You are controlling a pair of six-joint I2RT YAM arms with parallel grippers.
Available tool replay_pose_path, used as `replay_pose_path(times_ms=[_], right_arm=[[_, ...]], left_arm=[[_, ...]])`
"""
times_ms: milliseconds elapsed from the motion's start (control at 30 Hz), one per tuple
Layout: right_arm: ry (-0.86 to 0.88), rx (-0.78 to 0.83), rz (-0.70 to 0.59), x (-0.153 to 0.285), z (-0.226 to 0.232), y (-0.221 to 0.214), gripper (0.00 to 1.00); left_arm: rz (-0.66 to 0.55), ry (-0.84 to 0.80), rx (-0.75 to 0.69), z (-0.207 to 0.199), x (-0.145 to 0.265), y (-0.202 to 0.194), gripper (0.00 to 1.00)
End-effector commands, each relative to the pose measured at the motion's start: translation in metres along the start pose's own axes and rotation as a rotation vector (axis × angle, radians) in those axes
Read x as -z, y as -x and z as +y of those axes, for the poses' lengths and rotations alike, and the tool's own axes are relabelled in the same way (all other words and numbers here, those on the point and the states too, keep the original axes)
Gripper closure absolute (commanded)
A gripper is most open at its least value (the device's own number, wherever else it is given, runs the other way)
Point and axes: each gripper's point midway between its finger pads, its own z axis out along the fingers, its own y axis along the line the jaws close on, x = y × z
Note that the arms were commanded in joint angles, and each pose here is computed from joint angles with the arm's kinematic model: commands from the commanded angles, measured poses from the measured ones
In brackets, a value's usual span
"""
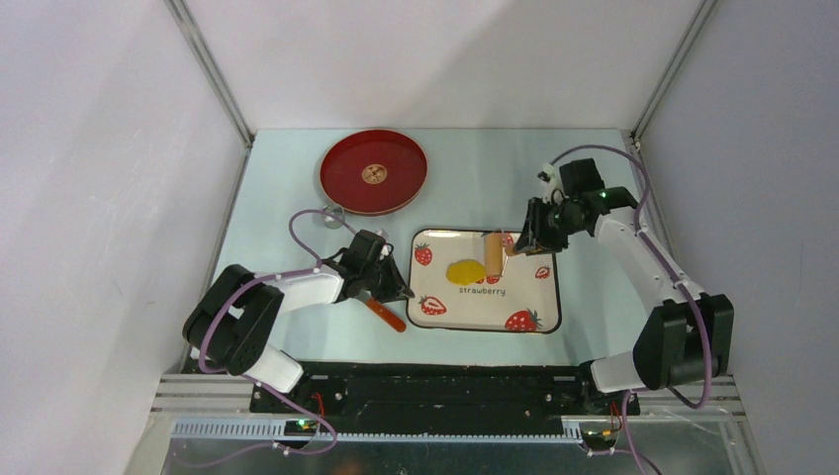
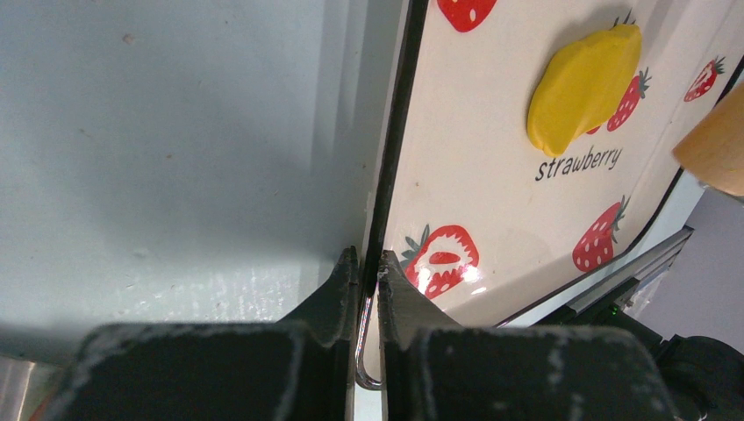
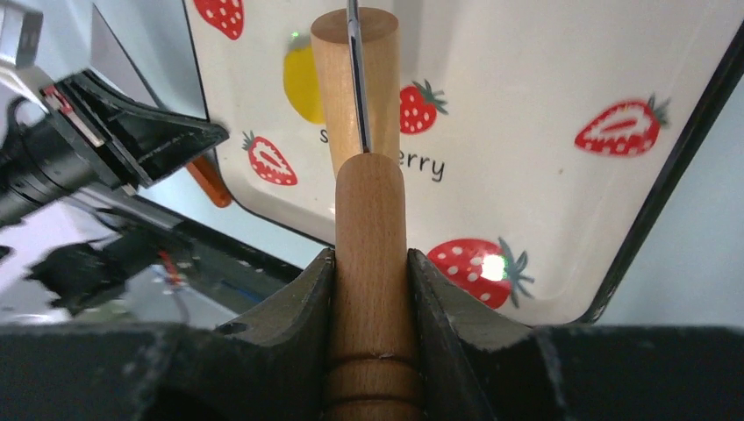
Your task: Roll out the dumpling wrappers from the dough
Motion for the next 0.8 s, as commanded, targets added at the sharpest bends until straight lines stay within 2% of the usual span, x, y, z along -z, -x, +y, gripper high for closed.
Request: replay_pose_path(times_ms=[0,133,267,400,533,633,767], right_arm=[[-0.113,0.375,-0.174,0.027,0.023,0.029,1.0],[-0.204,0.695,-0.258,0.036,0.041,0.037,1.0],[-0.272,0.925,-0.295,0.038,0.053,0.044,1.0],[-0.263,1.101,-0.316,0.04,0.07,0.047,1.0],[-0.171,1.311,-0.281,0.034,0.093,0.03,1.0],[-0.133,1.485,-0.208,0.022,0.104,0.01,1.0],[-0.092,1.62,-0.134,0.004,0.114,-0.01,1.0]], left_arm=[[0.012,0.186,0.024,0.051,-0.005,-0.009,1.0],[0.012,0.184,0.027,0.051,-0.005,-0.01,1.0],[0.013,0.181,0.028,0.051,-0.005,-0.009,1.0],[0.015,0.179,0.029,0.051,-0.005,-0.01,1.0],[0.016,0.177,0.029,0.051,-0.006,-0.01,1.0],[0.016,0.177,0.029,0.052,-0.006,-0.009,1.0],[0.017,0.175,0.03,0.052,-0.006,-0.01,1.0]])
